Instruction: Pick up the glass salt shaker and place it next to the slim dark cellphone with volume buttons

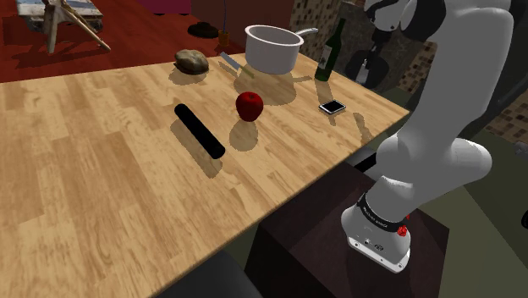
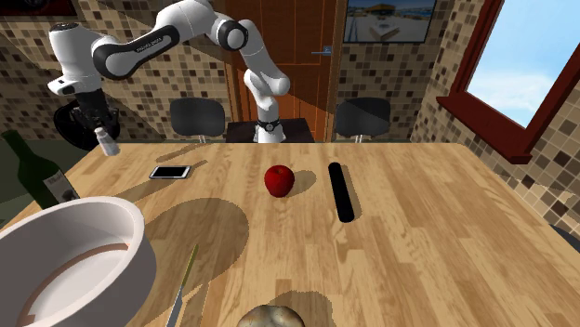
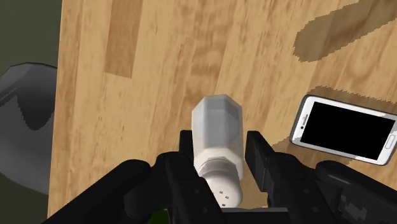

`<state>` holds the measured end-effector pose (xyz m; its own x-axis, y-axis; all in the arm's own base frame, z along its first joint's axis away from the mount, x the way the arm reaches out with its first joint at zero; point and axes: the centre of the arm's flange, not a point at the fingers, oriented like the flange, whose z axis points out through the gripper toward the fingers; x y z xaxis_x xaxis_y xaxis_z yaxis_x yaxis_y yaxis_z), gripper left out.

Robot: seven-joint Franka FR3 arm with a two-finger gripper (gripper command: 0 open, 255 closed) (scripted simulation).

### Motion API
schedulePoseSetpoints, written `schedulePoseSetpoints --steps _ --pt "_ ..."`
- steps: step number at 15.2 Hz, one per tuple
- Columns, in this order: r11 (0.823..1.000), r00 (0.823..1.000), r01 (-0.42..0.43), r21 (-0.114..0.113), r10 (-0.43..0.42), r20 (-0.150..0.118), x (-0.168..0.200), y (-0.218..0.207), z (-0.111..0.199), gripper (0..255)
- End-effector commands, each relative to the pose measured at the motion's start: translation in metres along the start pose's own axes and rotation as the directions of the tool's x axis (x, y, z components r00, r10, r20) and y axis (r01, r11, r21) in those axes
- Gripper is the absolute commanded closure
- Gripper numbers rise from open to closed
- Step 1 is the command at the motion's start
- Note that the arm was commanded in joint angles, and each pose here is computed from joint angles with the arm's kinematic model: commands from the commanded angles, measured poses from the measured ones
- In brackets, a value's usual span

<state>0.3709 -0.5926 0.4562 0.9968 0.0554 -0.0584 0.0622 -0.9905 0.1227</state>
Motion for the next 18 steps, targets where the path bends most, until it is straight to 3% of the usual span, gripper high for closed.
schedulePoseSetpoints --steps 1,16,18 --pt "1.000 1.000 0.000 0.000 0.000 0.000 -0.001 -0.002 0.010 255" --pt "1.000 1.000 0.000 0.000 0.000 0.000 0.004 -0.011 0.090 255" --pt "1.000 1.000 0.000 0.000 0.000 0.000 0.004 -0.011 0.090 255"
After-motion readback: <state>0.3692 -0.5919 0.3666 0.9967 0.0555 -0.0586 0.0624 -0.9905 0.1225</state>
